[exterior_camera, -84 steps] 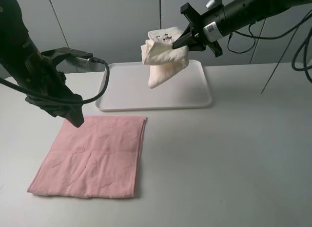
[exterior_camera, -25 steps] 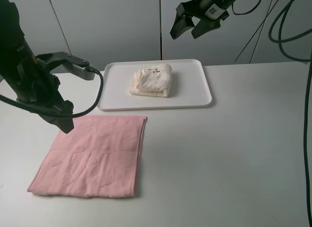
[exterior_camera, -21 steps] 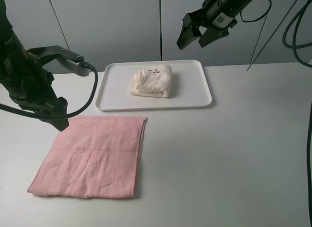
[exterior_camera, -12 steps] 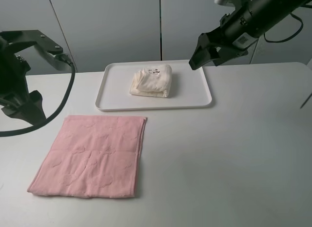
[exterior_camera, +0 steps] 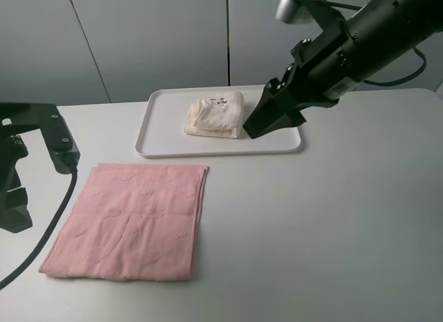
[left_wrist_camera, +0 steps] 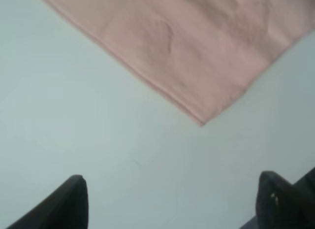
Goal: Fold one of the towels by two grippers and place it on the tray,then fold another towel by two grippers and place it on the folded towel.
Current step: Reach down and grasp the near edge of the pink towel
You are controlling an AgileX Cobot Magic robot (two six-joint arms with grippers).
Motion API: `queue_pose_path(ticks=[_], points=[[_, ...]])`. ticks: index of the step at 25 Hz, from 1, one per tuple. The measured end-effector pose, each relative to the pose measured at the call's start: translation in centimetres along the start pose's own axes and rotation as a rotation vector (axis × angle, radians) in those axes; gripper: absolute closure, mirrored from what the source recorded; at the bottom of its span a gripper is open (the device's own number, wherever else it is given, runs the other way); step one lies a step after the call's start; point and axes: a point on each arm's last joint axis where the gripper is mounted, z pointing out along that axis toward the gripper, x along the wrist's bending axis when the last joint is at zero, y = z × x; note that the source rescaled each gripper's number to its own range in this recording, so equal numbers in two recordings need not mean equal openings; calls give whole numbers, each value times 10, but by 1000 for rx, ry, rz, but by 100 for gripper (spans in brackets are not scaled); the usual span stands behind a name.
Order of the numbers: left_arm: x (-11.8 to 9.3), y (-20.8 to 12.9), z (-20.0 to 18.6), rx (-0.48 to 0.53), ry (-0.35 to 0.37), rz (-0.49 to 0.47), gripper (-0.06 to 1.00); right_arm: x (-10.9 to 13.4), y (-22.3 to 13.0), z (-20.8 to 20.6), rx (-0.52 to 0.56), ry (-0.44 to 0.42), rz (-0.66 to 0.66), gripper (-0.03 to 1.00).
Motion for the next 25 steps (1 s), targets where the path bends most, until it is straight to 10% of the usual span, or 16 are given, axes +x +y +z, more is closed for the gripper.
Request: queue_pose_path(ticks=[10,16,25], points=[[-11,-20,26,106,7,209,6,70,2,31,124,31,-530,18],[-11,-30,37,172,40,269,6,80,7,35,85,14,-525,1],[-6,-13,38,0,125,317,-3,79,-2,76,194,54,-451,-3]])
